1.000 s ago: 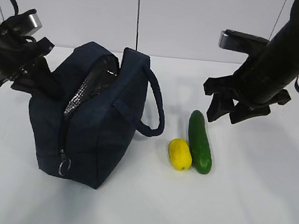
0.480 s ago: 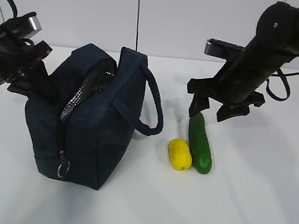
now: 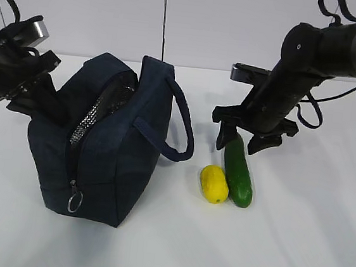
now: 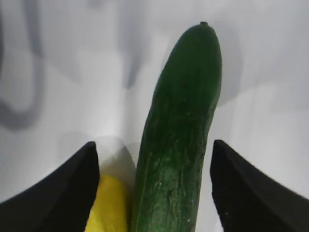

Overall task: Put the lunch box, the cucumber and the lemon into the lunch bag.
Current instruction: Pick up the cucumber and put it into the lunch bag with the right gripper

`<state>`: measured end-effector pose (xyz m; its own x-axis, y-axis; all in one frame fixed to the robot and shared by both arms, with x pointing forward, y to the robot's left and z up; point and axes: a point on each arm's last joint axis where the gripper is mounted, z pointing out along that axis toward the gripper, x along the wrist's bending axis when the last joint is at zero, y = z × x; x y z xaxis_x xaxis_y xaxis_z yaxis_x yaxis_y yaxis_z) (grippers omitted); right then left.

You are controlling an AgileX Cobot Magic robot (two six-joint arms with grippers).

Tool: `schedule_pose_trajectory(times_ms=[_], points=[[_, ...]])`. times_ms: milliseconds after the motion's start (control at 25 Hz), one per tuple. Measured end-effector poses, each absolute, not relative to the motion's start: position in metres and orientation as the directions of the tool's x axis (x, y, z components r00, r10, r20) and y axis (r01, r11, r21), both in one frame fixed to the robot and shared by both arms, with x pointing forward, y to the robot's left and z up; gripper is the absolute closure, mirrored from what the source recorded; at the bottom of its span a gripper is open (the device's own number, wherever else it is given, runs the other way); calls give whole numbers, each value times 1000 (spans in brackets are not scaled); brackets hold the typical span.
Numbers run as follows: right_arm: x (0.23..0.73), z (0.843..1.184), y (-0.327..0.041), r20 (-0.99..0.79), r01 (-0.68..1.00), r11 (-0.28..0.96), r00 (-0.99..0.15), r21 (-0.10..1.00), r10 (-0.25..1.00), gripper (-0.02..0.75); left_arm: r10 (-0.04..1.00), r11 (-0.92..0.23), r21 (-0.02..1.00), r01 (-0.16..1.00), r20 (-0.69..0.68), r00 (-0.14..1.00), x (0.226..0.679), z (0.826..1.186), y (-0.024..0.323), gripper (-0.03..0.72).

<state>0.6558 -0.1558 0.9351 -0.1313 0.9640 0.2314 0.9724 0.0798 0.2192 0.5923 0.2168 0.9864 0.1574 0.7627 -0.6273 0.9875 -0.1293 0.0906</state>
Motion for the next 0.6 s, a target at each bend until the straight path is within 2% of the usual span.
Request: schedule_pose_trajectory(times_ms=[480, 600], points=[[656, 917, -157, 209, 981, 97, -131, 166, 969, 191, 764, -130, 90, 987, -626, 158, 592, 986, 217, 687], [656, 917, -157, 207, 981, 99, -133, 165, 969, 215, 764, -130, 90, 987, -626, 158, 592, 986, 217, 687]])
